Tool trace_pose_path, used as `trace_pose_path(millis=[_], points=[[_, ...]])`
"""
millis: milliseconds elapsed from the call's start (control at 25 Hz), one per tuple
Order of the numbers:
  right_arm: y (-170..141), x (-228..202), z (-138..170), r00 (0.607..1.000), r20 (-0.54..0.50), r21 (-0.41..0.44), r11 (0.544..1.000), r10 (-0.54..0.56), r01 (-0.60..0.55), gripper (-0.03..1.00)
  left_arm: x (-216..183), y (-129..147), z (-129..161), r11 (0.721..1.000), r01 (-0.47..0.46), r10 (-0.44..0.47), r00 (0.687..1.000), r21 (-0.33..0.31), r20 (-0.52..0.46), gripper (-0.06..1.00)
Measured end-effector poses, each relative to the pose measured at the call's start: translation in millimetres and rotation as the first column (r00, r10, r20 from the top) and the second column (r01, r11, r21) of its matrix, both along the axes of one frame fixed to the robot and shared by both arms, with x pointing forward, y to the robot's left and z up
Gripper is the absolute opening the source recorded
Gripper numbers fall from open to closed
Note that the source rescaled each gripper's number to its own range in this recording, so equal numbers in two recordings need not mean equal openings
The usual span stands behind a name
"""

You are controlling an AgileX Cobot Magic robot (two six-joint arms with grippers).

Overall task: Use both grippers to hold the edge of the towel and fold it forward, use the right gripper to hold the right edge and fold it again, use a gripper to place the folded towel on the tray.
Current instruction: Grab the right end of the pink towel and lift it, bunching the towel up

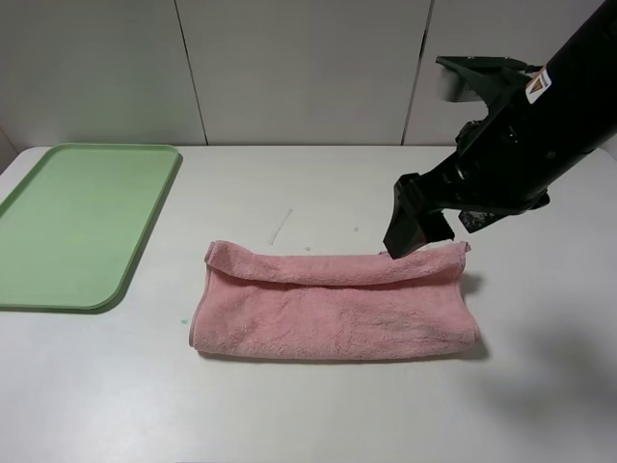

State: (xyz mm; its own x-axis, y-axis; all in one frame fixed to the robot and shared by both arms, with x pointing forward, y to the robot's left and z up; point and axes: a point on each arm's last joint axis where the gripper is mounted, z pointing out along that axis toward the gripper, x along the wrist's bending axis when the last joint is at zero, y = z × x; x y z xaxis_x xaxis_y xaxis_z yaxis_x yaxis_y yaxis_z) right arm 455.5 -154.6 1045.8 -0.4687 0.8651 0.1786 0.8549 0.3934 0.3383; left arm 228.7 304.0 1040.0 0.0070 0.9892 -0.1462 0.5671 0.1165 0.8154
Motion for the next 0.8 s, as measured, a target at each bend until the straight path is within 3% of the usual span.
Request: trace_pose_path(millis=[280, 800], points=[[-0.4, 0.2, -0.1, 0.995, -0.03, 0.017, 0.995, -0.094, 0.095, 1.0, -0.5, -1.9, 0.1, 0.982, -0.186, 0.186, 0.982, 0.0, 0.001, 1.0], [-0.2, 12.1, -7.3, 0.98, 0.004, 0.009, 0.98, -0.201, 0.201, 1.0, -0.6, -2.2, 0.1, 0.977, -0.212, 0.212, 0.977, 0.0, 0.001, 1.0]])
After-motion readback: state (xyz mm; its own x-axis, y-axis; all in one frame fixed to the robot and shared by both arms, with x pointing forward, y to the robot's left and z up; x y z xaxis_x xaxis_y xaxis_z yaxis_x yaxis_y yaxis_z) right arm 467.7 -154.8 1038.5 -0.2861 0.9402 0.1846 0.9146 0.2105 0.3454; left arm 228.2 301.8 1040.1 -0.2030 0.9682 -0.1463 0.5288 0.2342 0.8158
